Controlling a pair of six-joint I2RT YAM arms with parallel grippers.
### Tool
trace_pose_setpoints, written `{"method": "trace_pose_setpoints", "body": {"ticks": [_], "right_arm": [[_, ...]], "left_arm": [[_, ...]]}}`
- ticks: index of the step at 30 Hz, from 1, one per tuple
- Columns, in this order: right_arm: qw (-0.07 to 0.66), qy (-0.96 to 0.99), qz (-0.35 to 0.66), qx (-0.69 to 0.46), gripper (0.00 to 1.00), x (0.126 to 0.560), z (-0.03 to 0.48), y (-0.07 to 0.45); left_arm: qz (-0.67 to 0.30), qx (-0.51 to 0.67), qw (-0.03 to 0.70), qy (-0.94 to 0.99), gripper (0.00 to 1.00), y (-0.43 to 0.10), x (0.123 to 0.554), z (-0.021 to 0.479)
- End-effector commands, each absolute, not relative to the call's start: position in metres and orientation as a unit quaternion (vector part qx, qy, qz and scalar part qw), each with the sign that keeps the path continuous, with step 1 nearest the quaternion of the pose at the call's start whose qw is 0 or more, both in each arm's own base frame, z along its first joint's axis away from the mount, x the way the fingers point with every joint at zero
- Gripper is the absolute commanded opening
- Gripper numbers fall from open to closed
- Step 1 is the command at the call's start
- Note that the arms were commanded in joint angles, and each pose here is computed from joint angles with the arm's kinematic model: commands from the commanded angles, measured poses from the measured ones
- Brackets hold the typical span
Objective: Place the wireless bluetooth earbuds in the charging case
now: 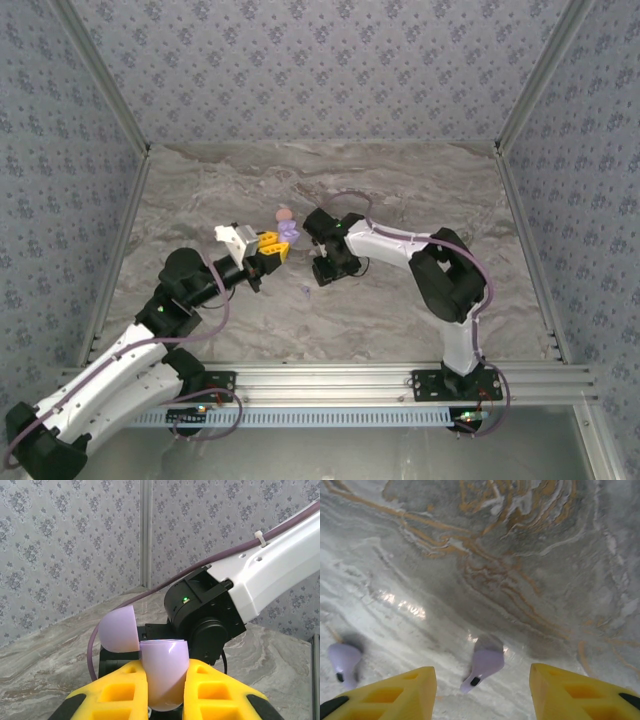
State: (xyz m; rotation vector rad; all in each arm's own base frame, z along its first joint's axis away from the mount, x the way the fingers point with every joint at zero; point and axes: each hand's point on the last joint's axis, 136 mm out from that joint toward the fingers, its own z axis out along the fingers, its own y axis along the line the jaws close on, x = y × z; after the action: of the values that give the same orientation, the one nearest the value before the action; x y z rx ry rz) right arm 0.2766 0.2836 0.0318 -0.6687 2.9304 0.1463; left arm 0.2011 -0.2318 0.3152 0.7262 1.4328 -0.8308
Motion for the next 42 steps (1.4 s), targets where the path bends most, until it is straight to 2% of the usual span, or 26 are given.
{"method": "trace_pose_setpoints", "body": {"ticks": [1, 15, 24, 31, 35, 42], "right_arm": [[0.058, 0.976, 0.026, -0.208, 0.52, 0.279, 0.027, 0.279], [0.03, 0.978, 0.045, -0.203, 0.3, 0.275, 0.012, 0.287], [0.059, 0.976, 0.051, -0.205, 0.23, 0.276, 0.038, 0.282], [0.18, 0.959, 0.088, -0.201, 0.19, 0.29, 0.116, 0.272], [0.261, 0.935, 0.145, -0.194, 0.19, 0.294, 0.18, 0.264], [0.362, 0.877, 0.244, -0.202, 0.19, 0.282, 0.279, 0.258]], "left_arm": [[-0.357, 0.315, 0.63, 0.614, 0.0, -0.23, 0.2, 0.322], [-0.353, 0.316, 0.629, 0.616, 0.0, -0.231, 0.202, 0.322], [-0.355, 0.317, 0.628, 0.616, 0.0, -0.233, 0.203, 0.322], [-0.38, 0.315, 0.623, 0.606, 0.0, -0.242, 0.205, 0.323], [-0.398, 0.318, 0.618, 0.599, 0.0, -0.252, 0.208, 0.323], [-0.42, 0.326, 0.61, 0.588, 0.0, -0.266, 0.213, 0.325]]}}
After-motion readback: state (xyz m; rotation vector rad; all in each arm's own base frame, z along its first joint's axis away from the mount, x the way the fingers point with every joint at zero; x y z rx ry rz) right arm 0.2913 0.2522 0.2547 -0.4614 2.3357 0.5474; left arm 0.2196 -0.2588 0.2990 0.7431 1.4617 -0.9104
